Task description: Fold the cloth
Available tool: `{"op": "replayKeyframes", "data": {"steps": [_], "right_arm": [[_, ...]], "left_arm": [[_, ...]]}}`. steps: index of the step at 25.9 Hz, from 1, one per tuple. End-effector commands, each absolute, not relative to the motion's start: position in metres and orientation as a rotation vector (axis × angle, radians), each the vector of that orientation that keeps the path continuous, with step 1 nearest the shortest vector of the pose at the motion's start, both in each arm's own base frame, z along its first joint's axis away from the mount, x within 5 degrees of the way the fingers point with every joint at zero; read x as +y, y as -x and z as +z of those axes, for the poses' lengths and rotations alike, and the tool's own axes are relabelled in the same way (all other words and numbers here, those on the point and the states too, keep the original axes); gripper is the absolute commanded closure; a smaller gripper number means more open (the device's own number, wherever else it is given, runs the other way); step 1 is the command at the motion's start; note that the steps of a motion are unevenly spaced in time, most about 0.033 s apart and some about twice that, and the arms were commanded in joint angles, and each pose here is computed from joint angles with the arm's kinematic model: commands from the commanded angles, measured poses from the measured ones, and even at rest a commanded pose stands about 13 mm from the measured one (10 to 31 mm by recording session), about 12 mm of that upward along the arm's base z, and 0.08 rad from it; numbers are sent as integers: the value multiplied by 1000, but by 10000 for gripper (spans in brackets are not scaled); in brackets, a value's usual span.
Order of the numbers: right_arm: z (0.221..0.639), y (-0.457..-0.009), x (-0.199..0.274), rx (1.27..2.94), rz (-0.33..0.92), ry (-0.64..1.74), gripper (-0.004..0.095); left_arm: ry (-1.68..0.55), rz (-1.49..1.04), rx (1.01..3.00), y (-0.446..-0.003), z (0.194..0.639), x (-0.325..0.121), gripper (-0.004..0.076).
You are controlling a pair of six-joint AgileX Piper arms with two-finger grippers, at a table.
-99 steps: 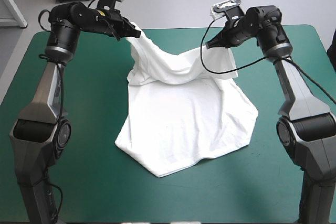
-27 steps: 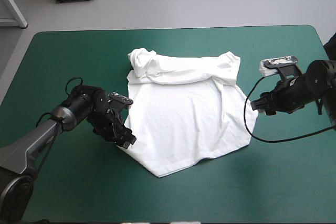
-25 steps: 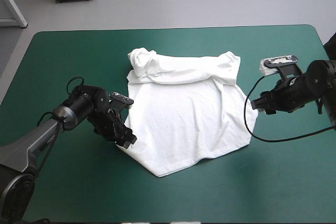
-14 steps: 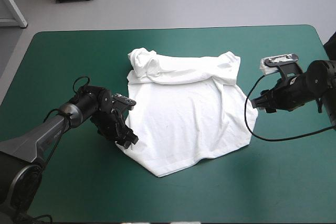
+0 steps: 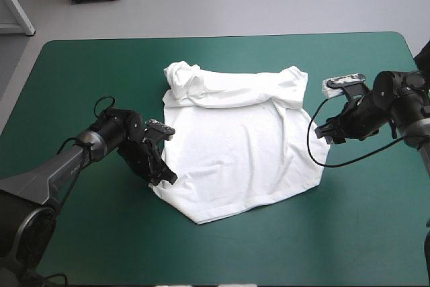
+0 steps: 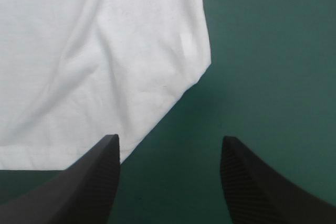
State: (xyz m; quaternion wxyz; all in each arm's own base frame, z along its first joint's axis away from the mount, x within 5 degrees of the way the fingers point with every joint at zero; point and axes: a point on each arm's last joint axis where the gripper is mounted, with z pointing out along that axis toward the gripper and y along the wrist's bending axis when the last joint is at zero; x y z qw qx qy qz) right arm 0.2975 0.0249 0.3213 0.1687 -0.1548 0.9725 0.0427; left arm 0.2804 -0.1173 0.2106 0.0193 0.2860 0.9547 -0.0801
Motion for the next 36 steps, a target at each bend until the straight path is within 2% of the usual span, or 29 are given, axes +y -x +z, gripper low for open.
{"op": "replayKeyframes", "data": {"steps": [1, 12, 23, 32, 34, 36], "right_arm": [[325, -308, 25, 2719, 99, 460, 375], [300, -350, 26, 2784, 87, 480, 375], [268, -366, 34, 2882, 111, 522, 375], [240, -374, 52, 2946, 40, 626, 376], [236, -375, 53, 2964, 43, 622, 407], [229, -374, 54, 3014, 47, 613, 619]], "left_arm": [[-858, -338, 2948, -278, 217, -125, 746], [-896, -345, 2959, -276, 217, -125, 746], [-911, -343, 2963, -275, 217, -124, 746], [-949, -348, 2969, -273, 219, -124, 746], [-945, -354, 2966, -272, 220, -124, 746], [-949, -353, 2958, -273, 221, -124, 746]]}}
